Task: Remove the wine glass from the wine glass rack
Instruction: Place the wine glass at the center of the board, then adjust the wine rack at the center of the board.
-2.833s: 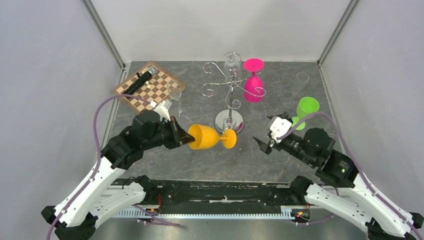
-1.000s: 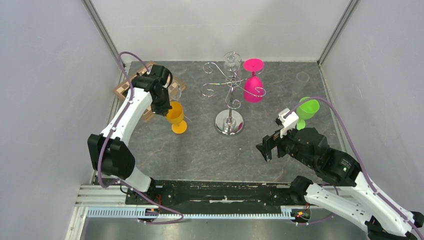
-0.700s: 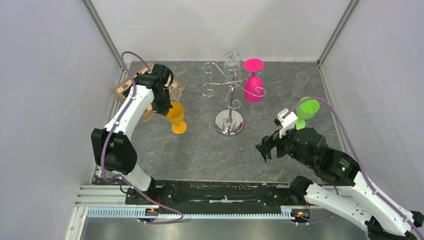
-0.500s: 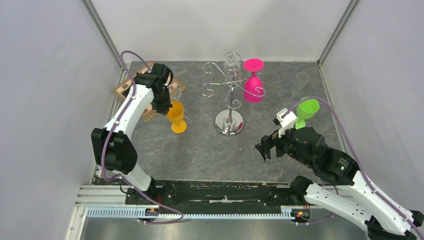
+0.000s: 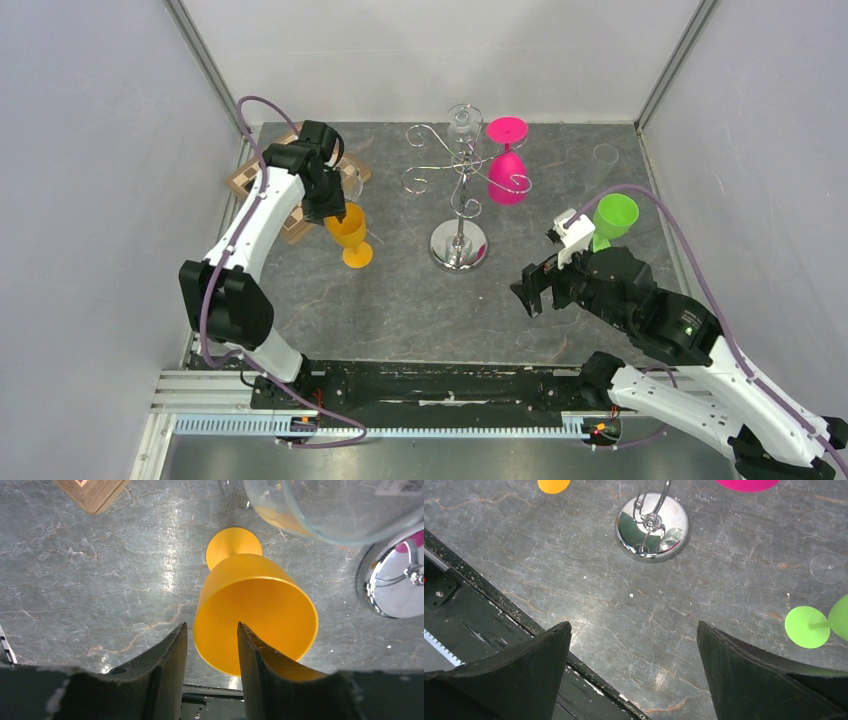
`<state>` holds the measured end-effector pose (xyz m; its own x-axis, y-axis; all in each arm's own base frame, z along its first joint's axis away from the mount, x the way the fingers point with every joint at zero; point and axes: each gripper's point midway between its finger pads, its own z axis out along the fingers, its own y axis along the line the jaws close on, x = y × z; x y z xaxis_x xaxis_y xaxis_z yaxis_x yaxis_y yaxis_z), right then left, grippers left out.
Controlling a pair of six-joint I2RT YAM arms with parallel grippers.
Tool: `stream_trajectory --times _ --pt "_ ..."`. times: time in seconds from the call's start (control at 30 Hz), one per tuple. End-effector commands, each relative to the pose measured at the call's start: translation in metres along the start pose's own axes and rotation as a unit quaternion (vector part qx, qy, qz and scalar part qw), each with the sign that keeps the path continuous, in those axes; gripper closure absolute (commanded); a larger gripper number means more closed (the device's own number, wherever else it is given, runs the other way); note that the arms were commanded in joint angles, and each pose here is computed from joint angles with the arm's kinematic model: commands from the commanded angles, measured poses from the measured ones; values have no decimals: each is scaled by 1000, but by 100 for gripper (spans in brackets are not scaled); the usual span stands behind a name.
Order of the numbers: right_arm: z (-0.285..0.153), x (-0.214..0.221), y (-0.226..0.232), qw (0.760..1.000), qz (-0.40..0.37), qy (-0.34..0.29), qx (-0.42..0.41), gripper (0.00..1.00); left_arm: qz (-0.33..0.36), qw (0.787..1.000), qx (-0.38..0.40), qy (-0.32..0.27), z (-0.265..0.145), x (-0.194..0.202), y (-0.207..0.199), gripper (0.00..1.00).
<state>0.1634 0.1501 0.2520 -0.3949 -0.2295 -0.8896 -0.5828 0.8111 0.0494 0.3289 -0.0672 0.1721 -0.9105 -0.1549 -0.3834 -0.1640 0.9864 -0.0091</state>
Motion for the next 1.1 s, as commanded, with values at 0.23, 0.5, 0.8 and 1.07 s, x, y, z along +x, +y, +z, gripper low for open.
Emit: stream_trajectory --times 0.23,0.5,0.8,1.07 --pt "-26 -49 -9 999 26 -30 33 2 8 993 90 -72 -78 -1 -8 49" --pt "-38 -82 -11 998 20 -29 47 2 16 974 207 -87 -112 15 -37 48" --pt "-33 -147 -24 991 31 -63 112 3 52 950 295 -91 -143 41 -68 48" --pt "-15 -203 -29 986 52 -89 130 5 102 939 316 -91 -153 78 -97 48"
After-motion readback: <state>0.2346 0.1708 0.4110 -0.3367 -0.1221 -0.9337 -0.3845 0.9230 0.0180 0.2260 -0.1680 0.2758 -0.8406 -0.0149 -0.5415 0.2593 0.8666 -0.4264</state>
